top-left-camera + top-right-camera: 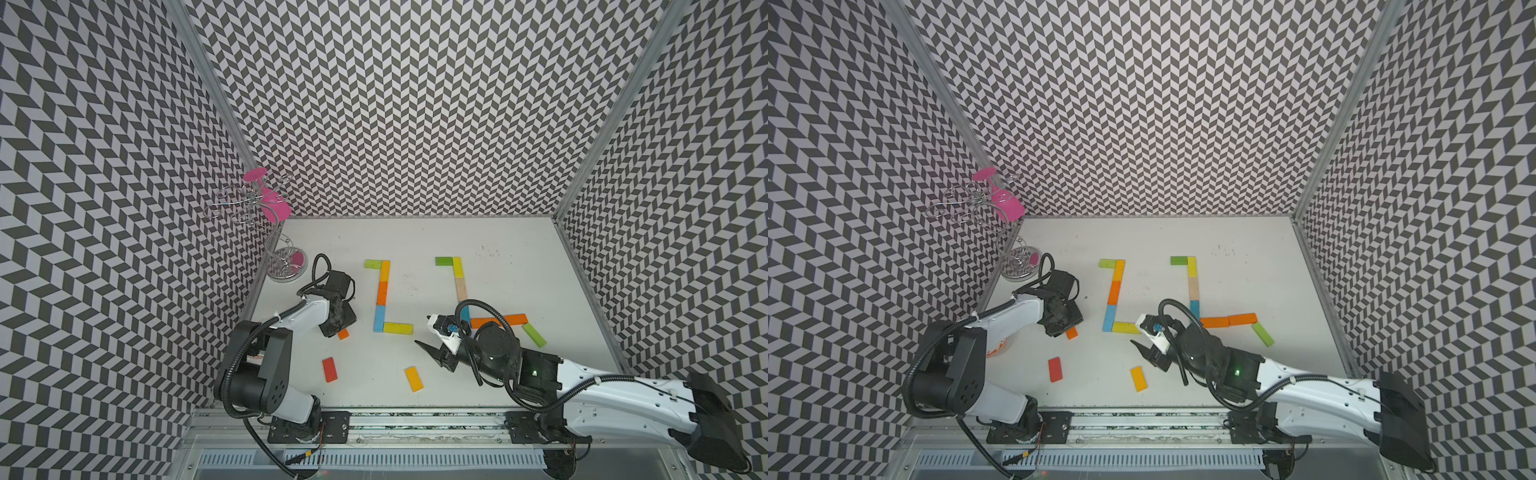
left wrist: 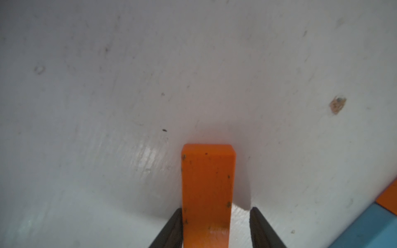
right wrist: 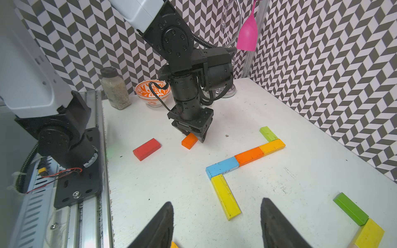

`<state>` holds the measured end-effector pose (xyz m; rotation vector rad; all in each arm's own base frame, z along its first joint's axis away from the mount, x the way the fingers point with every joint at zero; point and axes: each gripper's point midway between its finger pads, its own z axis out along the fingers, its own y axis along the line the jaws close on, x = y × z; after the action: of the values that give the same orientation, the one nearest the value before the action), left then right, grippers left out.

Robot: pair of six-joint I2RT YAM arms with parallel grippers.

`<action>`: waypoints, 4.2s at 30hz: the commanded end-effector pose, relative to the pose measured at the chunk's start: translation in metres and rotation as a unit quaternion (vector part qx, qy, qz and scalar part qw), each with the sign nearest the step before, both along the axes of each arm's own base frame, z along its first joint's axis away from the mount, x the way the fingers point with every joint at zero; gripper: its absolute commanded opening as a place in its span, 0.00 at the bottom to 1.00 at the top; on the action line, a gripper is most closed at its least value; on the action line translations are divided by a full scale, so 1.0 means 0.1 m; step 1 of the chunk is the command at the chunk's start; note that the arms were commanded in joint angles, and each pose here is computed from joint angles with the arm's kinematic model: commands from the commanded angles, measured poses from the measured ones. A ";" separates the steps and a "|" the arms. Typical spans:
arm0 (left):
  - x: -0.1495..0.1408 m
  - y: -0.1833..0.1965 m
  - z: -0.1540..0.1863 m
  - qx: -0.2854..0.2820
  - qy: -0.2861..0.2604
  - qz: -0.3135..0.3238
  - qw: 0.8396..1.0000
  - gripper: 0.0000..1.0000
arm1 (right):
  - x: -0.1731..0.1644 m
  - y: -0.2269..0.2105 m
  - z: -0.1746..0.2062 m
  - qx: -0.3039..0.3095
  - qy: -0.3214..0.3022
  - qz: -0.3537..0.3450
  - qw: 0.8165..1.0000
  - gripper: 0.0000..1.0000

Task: Assemble a giraffe with building blocks
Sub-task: Pick up the building block from the center of the board, then place the building block at the center of the board, then assemble the building block at the center of the board.

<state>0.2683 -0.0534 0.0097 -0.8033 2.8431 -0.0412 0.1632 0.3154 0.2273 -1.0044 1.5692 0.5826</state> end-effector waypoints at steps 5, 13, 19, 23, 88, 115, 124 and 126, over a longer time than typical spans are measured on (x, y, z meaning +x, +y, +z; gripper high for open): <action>-0.90 0.08 -0.59 0.013 0.196 -0.005 0.980 0.40 | 0.04 -0.09 0.11 0.031 -0.018 -0.023 0.999 0.63; -0.72 0.06 -0.39 0.025 0.165 -0.026 0.986 0.25 | 0.04 -0.16 0.13 0.035 -0.016 -0.032 0.999 0.62; -0.30 -0.10 0.46 0.063 0.051 -0.077 0.994 0.22 | 0.00 -0.27 0.31 0.063 -0.017 -0.034 0.997 0.62; -0.15 -0.31 1.11 0.124 -0.016 -0.154 0.980 0.23 | -0.03 -0.41 0.46 0.089 -0.011 -0.045 0.995 0.62; -0.09 -2.88 0.31 0.134 -0.067 -0.770 0.620 0.52 | -0.11 -1.73 1.33 0.222 -0.041 -0.173 0.959 0.60; -0.17 -1.08 3.01 -0.064 -0.474 -0.335 0.812 0.88 | 0.70 -0.51 -0.67 -0.333 0.006 0.097 0.938 0.77; -0.57 -1.13 2.24 -0.183 -0.396 -0.300 0.849 0.88 | 0.94 -0.31 -1.33 -0.354 0.065 0.136 0.923 0.76; -0.59 -1.10 2.31 -0.184 -0.408 -0.294 0.844 0.89 | 0.95 -0.28 -1.43 -0.353 0.075 0.145 0.921 0.76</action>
<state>0.2148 -0.1607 0.2164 0.1627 2.1961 -0.7070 0.2524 0.2696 0.0787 -1.7840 1.9149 0.2103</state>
